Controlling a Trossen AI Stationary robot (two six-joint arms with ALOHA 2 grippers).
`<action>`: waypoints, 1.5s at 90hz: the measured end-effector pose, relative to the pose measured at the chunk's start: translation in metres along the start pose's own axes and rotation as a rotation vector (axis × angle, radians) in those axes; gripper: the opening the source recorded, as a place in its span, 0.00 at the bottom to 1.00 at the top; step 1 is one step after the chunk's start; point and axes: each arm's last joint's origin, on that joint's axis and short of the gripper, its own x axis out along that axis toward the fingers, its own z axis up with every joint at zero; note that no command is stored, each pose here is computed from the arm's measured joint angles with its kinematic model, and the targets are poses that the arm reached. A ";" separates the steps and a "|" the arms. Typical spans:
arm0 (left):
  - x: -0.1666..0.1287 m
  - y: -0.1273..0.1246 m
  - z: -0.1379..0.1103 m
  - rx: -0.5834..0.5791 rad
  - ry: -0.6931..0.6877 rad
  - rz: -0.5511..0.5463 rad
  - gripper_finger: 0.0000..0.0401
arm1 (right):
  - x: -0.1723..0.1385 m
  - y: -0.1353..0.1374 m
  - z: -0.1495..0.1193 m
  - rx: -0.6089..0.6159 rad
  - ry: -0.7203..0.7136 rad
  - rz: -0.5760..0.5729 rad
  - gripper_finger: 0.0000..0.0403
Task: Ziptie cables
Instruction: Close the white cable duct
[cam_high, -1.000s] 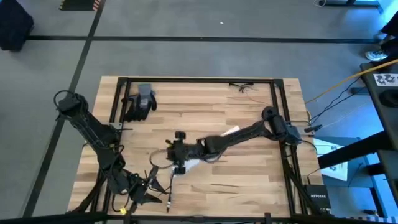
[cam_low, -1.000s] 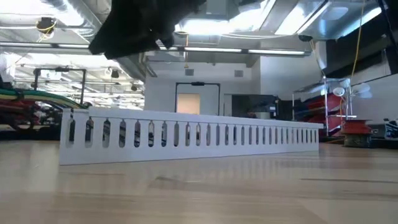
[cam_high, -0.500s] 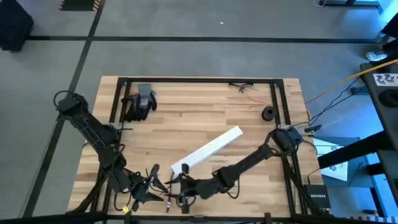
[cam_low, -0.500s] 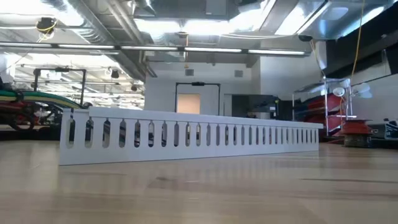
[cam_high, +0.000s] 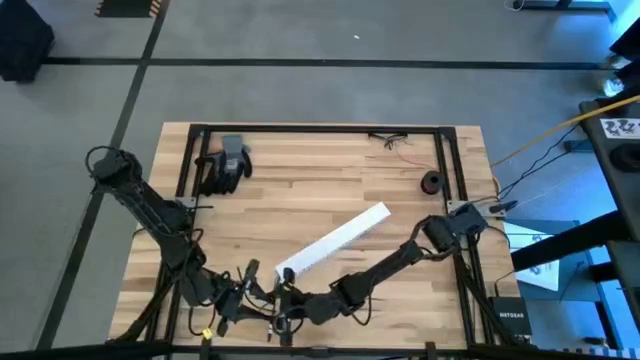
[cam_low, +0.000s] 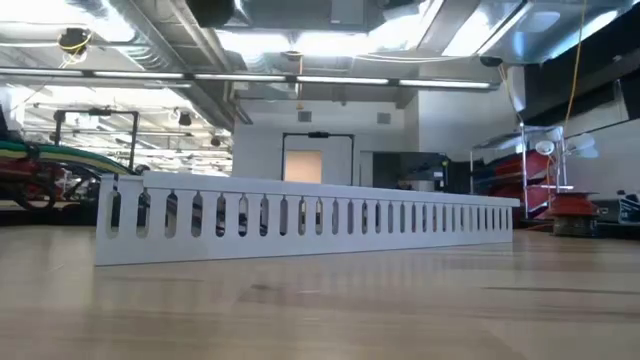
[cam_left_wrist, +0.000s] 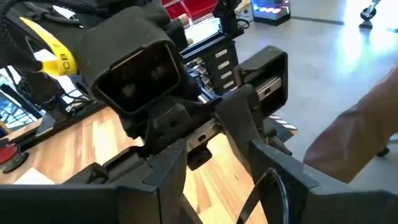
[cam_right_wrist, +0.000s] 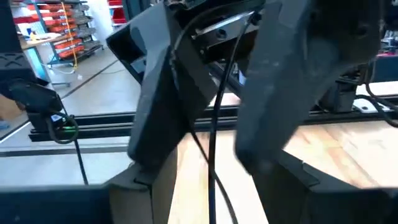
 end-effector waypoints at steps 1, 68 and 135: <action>0.000 0.000 0.000 0.000 0.000 0.000 0.41 | 0.000 0.000 0.000 0.000 0.000 0.002 0.45; -0.008 0.007 0.022 -0.094 -0.085 0.007 0.41 | 0.001 0.001 -0.012 -0.023 0.047 -0.055 0.00; -0.070 0.057 0.048 -0.032 -0.123 0.123 0.41 | 0.012 -0.007 -0.095 0.105 0.186 -0.062 0.00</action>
